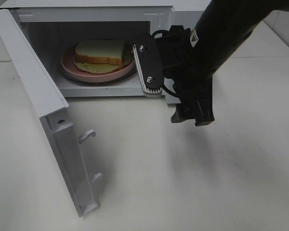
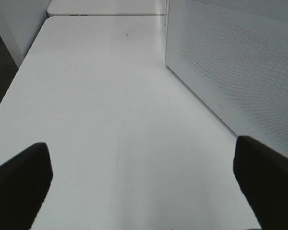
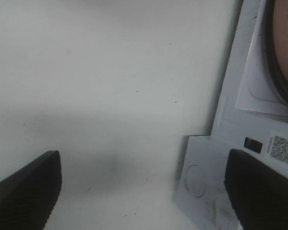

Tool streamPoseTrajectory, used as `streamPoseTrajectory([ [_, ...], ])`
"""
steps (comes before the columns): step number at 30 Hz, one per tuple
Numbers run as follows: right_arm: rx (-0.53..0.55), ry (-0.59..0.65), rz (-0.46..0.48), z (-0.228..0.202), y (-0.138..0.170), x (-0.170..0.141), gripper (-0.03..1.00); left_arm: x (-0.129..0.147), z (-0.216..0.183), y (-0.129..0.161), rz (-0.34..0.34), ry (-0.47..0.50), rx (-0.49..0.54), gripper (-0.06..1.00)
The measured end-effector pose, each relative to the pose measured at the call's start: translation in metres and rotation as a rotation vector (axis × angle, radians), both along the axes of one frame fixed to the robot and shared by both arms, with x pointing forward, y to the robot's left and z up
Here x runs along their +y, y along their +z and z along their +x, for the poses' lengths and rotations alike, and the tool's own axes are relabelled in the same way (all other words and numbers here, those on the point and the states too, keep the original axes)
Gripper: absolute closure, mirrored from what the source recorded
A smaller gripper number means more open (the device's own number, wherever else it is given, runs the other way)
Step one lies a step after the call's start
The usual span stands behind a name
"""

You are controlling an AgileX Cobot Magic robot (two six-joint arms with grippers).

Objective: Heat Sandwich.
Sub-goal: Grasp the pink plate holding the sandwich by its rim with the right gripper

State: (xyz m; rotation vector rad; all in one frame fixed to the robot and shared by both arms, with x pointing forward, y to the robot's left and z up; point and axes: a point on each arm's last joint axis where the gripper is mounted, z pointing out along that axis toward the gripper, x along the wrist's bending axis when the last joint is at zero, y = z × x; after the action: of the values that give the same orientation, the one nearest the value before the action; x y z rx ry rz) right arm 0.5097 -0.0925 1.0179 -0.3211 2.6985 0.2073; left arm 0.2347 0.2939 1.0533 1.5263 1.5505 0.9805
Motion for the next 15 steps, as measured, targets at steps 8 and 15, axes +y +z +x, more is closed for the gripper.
streamPoseTrajectory([
  [8, -0.050, 0.033, 0.017, 0.030, -0.009, 0.024, 0.09, 0.000, 0.000, 0.000, 0.000, 0.000, 0.000, -0.02],
  [15, -0.085, 0.039, 0.047, 0.047, -0.015, 0.038, 0.10, 0.000, 0.000, 0.000, 0.000, 0.000, 0.000, -0.02],
])
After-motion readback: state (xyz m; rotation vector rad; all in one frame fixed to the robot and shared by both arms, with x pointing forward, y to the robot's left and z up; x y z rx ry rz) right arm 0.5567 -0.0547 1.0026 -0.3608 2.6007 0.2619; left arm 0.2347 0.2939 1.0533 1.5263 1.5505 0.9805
